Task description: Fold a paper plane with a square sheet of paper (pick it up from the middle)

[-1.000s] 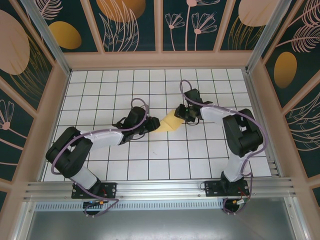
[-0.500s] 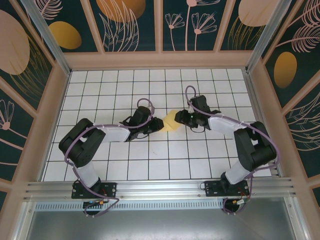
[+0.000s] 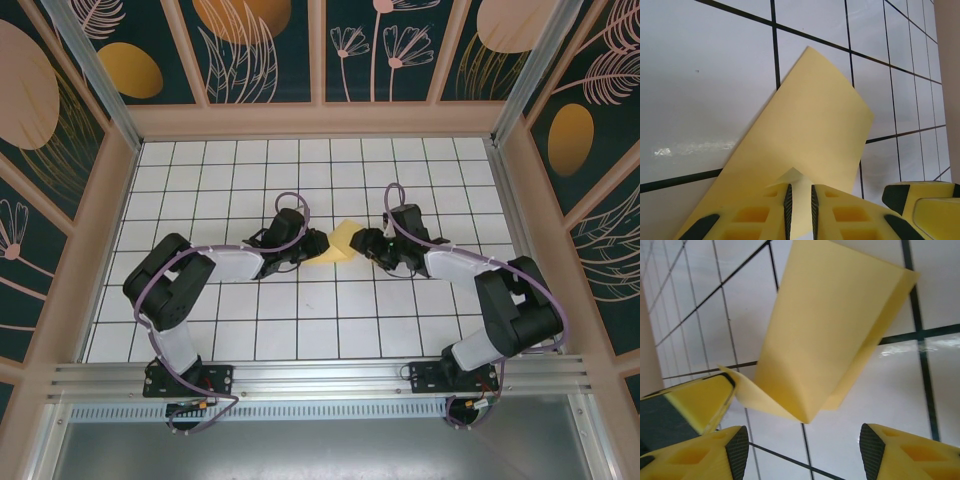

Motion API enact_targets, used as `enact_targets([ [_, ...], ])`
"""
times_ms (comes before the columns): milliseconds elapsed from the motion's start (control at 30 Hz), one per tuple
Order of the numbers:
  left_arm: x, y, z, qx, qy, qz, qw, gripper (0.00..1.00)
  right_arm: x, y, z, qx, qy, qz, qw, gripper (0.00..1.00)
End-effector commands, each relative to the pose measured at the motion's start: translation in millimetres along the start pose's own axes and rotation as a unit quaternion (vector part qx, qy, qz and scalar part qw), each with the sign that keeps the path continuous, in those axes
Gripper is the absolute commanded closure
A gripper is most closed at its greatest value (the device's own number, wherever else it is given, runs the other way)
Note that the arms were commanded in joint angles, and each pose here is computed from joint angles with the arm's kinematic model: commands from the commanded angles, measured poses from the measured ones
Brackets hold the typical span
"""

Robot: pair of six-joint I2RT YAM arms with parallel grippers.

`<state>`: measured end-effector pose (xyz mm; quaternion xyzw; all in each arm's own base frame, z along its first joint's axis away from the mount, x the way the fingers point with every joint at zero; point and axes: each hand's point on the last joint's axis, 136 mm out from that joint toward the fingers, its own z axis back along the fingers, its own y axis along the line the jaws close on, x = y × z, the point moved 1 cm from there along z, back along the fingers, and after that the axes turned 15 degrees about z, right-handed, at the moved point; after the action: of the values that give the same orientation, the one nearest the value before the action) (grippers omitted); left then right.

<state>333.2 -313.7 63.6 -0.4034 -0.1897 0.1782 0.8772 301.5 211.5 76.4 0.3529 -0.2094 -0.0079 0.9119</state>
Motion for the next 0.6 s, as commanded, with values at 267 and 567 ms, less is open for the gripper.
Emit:
enact_targets([
  [267,5.0,1.9,-6.5,0.013,-0.008,-0.002,1.0,0.8,-6.1,10.6,-20.9,0.048,0.021,-0.015,0.999,0.4],
  [567,4.5,2.1,-6.1,0.013,-0.006,-0.001,1.0,0.8,-11.3,13.8,-30.7,0.056,0.035,-0.014,0.998,0.4],
])
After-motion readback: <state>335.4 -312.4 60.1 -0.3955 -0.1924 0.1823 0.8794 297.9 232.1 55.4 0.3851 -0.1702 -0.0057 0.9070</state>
